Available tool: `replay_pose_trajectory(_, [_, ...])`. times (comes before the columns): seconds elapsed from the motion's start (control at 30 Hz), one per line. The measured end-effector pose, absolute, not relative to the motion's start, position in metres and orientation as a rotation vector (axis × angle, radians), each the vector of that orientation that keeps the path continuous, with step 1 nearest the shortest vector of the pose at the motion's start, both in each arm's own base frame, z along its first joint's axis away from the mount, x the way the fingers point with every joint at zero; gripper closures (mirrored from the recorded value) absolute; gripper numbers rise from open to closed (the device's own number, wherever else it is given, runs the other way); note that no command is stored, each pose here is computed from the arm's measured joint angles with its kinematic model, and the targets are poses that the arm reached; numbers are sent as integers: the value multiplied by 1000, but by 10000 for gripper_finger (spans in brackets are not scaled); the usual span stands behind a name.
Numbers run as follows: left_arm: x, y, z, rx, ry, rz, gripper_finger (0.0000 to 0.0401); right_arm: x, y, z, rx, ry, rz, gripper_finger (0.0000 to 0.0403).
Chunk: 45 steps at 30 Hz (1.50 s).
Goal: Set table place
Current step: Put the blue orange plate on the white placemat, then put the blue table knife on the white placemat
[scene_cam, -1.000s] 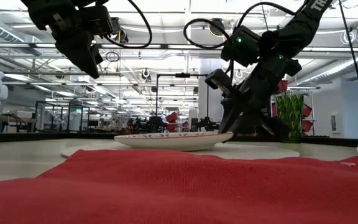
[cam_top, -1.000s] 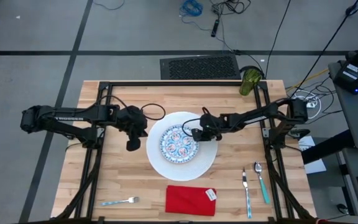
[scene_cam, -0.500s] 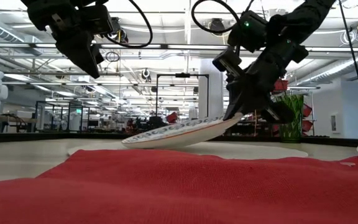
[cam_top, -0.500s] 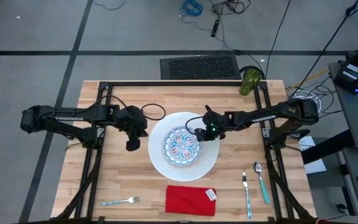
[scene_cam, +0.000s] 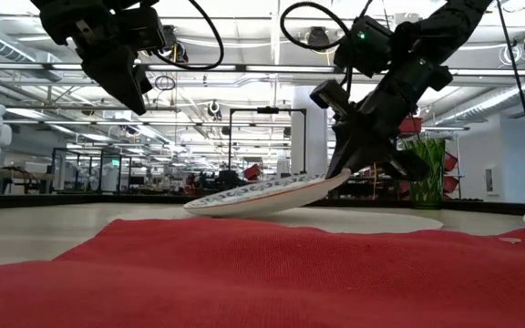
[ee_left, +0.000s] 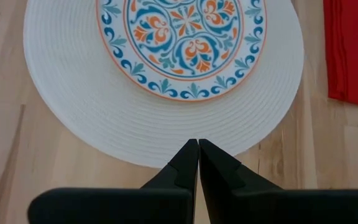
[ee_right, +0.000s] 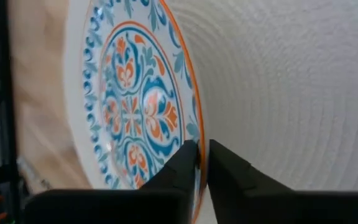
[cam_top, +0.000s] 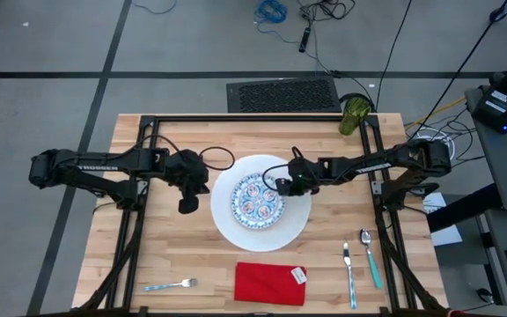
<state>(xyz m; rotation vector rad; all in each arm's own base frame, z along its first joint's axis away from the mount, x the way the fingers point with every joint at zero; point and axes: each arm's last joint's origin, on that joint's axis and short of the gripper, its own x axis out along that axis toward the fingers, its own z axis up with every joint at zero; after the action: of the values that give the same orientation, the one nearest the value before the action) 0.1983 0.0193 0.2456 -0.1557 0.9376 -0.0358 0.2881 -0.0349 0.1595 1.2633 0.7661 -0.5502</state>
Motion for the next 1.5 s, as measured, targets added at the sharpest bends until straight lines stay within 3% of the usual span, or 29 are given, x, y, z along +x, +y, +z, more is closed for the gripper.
replay_pose_trajectory(0.27, [198,19,246,-156,937,-36,401,286,-35,158,1250,786,-564,266])
replay_pose_trajectory(0.4, [198,19,246,-156,937,-35,401,287,-31,166,1245,793,-544,238])
replay_pose_trajectory(0.77, [198,19,246,-148,937,-39,401,271,-17,241,1162,822,-545,247])
replay_pose_trajectory(1.03, [194,19,243,-155,991,-39,401,260,34,293,1104,961,-478,248])
replay_pose_trajectory(1.5, [194,19,243,-86,990,-84,401,252,120,262,1321,1099,-770,248])
